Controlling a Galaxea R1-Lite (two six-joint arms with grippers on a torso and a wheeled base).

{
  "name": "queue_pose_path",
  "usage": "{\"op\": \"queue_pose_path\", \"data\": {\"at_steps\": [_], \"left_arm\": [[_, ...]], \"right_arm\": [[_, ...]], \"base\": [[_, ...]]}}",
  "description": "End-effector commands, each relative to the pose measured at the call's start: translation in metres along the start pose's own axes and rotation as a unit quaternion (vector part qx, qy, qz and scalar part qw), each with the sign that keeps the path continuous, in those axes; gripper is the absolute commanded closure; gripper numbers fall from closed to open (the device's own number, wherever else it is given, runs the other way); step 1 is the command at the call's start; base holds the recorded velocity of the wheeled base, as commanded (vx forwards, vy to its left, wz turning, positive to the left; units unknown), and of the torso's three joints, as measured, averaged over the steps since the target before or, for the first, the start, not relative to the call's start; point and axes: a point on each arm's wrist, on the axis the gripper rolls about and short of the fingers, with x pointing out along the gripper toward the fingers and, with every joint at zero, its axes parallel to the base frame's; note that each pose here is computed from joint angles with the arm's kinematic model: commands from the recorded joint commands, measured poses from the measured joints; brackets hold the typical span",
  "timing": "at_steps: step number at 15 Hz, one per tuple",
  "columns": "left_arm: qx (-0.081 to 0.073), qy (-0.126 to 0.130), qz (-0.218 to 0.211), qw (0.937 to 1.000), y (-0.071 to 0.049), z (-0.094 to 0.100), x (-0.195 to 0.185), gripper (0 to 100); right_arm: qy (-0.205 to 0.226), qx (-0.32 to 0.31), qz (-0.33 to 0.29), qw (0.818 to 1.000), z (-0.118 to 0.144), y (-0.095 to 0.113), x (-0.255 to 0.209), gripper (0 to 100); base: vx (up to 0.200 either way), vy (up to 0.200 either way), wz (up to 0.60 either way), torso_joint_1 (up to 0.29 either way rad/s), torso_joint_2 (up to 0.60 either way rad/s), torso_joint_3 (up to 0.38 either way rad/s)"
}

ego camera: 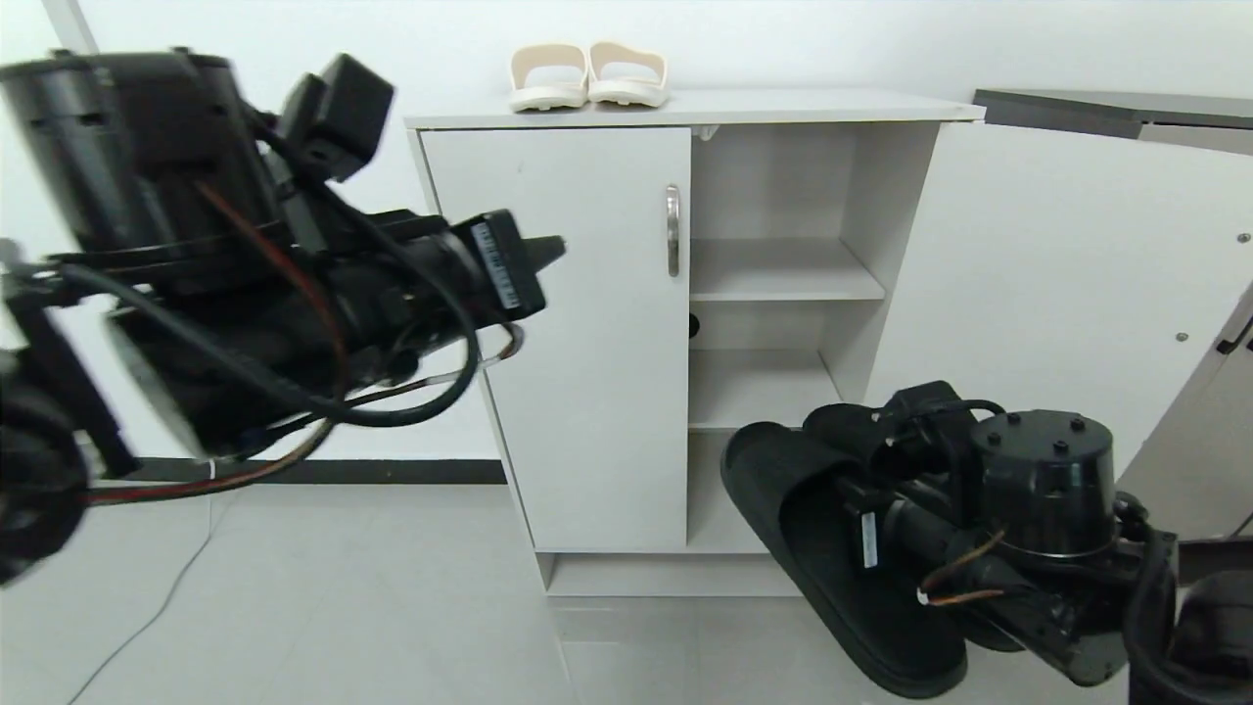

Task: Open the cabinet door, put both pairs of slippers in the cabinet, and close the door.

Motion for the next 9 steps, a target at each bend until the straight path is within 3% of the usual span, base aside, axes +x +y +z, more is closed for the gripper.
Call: {"op": "queue_pose_path", "data": {"at_steps": [1, 2, 3, 4, 5, 6, 8, 9], "left_arm": [[0.037, -0.012, 0.107, 0.9935, 0.025, 0.005, -0.097, 100], [0.087, -0.015, 0.175, 0.9805, 0.042, -0.008, -0.136, 100], [0.101, -0.031, 0.219, 0.9700, 0.051, -0.015, -0.159, 100], [0.098, -0.068, 0.282, 0.9520, 0.060, -0.026, -0.194, 100], [0.099, -0.086, 0.323, 0.9374, 0.063, -0.038, -0.213, 100], [0.099, -0.095, 0.356, 0.9244, 0.065, -0.050, -0.227, 100], [0.102, -0.107, 0.429, 0.8913, 0.065, -0.086, -0.254, 100], [0.103, -0.108, 0.443, 0.8840, 0.065, -0.102, -0.261, 100]], "right_arm": [[0.009, 0.003, -0.044, 0.999, -0.004, 0.001, 0.027, 100], [0.006, 0.020, -0.068, 0.997, -0.005, 0.005, 0.040, 100], [0.004, 0.029, -0.076, 0.997, -0.005, 0.008, 0.047, 100], [-0.001, 0.038, -0.091, 0.995, -0.005, 0.011, 0.057, 100], [-0.004, 0.041, -0.096, 0.994, -0.005, 0.012, 0.060, 100], [-0.006, 0.041, -0.098, 0.994, -0.006, 0.013, 0.061, 100], [-0.010, 0.044, -0.100, 0.994, -0.007, 0.013, 0.063, 100], [-0.011, 0.043, -0.105, 0.993, -0.008, 0.013, 0.063, 100]], "base": [[0.000, 0.000, 0.00, 0.000, 0.00, 0.000], [0.000, 0.000, 0.00, 0.000, 0.00, 0.000], [0.000, 0.000, 0.00, 0.000, 0.00, 0.000], [0.000, 0.000, 0.00, 0.000, 0.00, 0.000], [0.000, 0.000, 0.00, 0.000, 0.00, 0.000], [0.000, 0.000, 0.00, 0.000, 0.00, 0.000], [0.000, 0.000, 0.00, 0.000, 0.00, 0.000], [0.000, 0.000, 0.00, 0.000, 0.00, 0.000]]}}
